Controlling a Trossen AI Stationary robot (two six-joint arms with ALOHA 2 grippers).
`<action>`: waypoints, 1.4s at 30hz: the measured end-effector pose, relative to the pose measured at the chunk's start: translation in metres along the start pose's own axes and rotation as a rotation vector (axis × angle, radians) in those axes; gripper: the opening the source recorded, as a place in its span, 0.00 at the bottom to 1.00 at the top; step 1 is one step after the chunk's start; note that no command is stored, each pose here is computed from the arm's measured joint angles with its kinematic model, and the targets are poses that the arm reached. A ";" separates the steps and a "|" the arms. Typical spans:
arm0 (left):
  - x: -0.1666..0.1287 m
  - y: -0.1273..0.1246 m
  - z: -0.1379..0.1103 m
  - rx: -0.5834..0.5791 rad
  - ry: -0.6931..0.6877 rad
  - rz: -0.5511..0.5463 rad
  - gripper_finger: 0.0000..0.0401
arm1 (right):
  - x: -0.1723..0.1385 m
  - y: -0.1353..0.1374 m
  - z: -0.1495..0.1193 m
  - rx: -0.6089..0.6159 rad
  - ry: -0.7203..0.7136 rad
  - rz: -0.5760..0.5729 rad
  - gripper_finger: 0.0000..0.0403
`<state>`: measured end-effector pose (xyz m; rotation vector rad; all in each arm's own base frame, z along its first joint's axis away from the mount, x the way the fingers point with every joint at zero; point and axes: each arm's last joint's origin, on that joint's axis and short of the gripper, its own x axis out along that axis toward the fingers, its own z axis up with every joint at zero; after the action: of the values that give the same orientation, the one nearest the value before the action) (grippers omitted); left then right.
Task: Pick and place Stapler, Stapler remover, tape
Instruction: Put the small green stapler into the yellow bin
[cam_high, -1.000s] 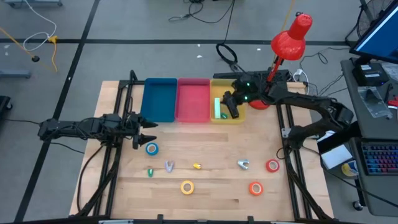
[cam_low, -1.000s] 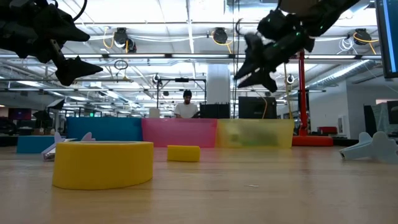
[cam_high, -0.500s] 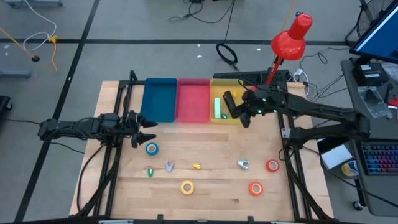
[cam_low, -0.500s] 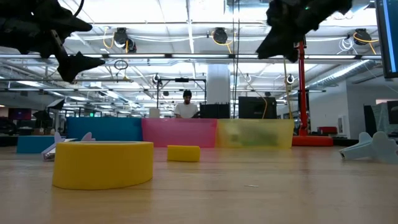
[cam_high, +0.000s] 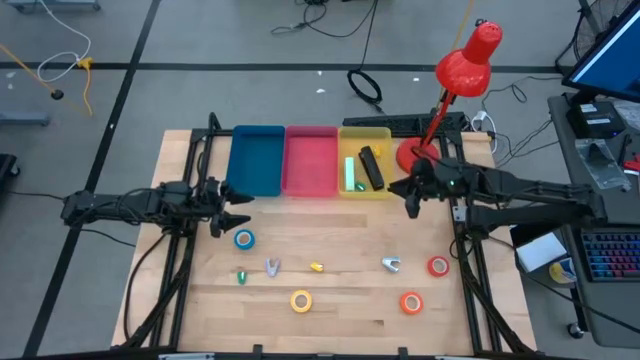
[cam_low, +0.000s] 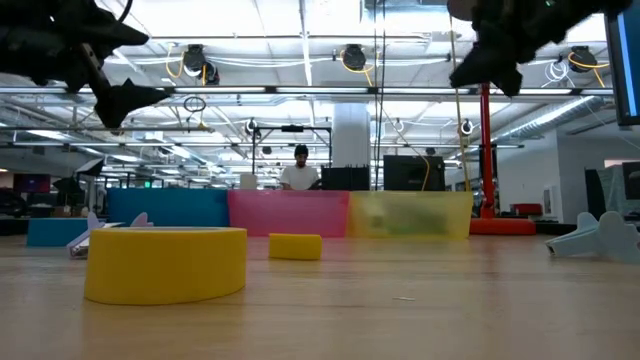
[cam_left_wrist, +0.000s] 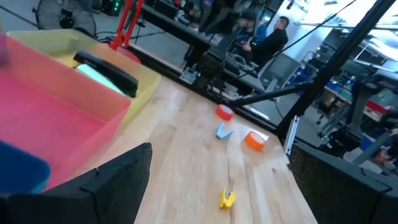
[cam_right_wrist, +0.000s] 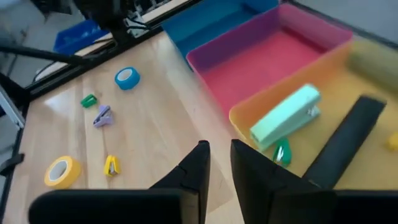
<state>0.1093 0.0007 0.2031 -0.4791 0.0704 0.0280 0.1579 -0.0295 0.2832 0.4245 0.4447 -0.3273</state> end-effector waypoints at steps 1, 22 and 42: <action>0.000 -0.001 0.001 0.001 -0.005 -0.010 0.94 | 0.000 -0.003 -0.007 0.022 -0.006 0.000 0.13; 0.032 -0.059 0.047 -0.231 0.646 0.119 0.94 | -0.018 -0.035 -0.079 0.131 -0.220 0.076 0.12; 0.052 -0.093 -0.011 -0.593 0.986 0.467 0.94 | -0.029 -0.037 -0.081 0.127 -0.300 0.114 0.12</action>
<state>0.1642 -0.0867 0.2319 -1.0256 1.1668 0.2748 0.0906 -0.0174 0.2191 0.5130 0.1064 -0.3035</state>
